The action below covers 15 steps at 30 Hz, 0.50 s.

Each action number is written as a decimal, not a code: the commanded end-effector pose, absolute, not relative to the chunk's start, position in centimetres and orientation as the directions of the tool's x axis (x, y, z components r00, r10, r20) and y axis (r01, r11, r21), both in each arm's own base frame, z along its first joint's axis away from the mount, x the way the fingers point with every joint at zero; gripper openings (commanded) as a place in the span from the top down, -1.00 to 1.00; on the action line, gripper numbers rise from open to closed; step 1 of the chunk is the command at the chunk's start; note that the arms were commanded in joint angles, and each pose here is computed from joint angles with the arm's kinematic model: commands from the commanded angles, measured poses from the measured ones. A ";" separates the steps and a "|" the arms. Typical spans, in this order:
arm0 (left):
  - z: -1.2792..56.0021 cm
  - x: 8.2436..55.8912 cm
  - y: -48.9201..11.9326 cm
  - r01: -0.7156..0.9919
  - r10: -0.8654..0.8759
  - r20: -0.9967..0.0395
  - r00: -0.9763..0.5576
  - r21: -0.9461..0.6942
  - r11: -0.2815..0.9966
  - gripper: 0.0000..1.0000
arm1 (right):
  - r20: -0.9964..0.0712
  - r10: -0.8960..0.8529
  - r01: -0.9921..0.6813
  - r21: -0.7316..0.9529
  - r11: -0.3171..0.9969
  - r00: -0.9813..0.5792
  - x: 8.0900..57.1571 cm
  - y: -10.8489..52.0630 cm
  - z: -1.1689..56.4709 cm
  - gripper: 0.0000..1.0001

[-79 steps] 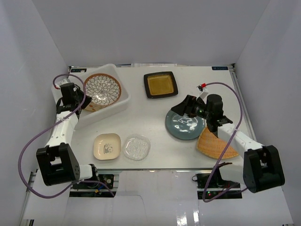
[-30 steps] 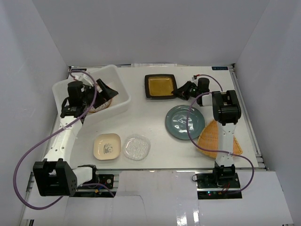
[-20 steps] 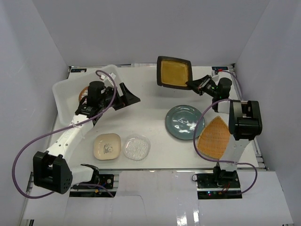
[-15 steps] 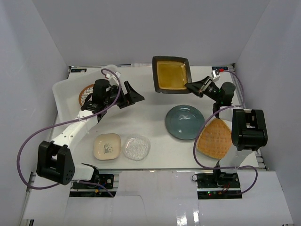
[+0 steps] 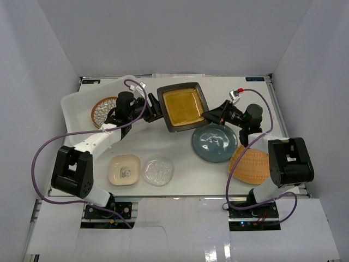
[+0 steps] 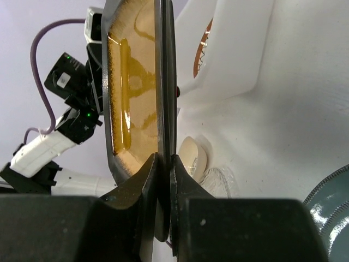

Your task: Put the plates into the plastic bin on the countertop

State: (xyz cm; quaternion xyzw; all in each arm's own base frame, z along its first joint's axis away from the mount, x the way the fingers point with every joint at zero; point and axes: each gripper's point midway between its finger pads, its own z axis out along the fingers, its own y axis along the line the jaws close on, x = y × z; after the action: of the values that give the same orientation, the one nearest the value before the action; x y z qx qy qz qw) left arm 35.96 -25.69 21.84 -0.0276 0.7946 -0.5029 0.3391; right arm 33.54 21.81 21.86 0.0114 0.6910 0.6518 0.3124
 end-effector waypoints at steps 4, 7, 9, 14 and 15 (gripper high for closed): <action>24.2 35.6 -26.1 0.372 -0.388 -0.560 -0.732 -0.805 0.461 -0.42 | -0.516 0.430 -0.513 0.848 0.132 -0.741 32.5 21.5 24.3 0.84; 23.8 36.0 -24.2 0.350 -0.376 -0.617 -0.691 -0.741 0.574 -0.59 | -0.501 0.468 -0.520 0.848 0.100 -0.728 32.7 20.2 25.9 0.84; 23.3 35.3 -22.9 0.334 -0.370 -0.631 -0.682 -0.719 0.609 -0.65 | -0.513 0.499 -0.540 0.836 0.103 -0.699 33.1 19.1 26.8 0.84; 23.4 32.8 -20.5 0.339 -0.395 -0.610 -0.687 -0.749 0.569 -0.70 | -0.504 0.542 -0.526 0.841 0.130 -0.672 34.0 17.4 26.8 0.84; 23.2 32.1 -20.6 0.356 -0.392 -0.605 -0.693 -0.759 0.545 -0.71 | -0.501 0.543 -0.519 0.844 0.135 -0.674 34.1 17.3 26.5 0.84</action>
State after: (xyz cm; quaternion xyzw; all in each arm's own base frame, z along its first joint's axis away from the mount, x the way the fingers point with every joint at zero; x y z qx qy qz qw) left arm 33.98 -21.28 22.67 -0.0298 0.7975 -0.4604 0.3888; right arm 34.65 17.87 21.95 0.0601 0.6809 0.6476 0.3368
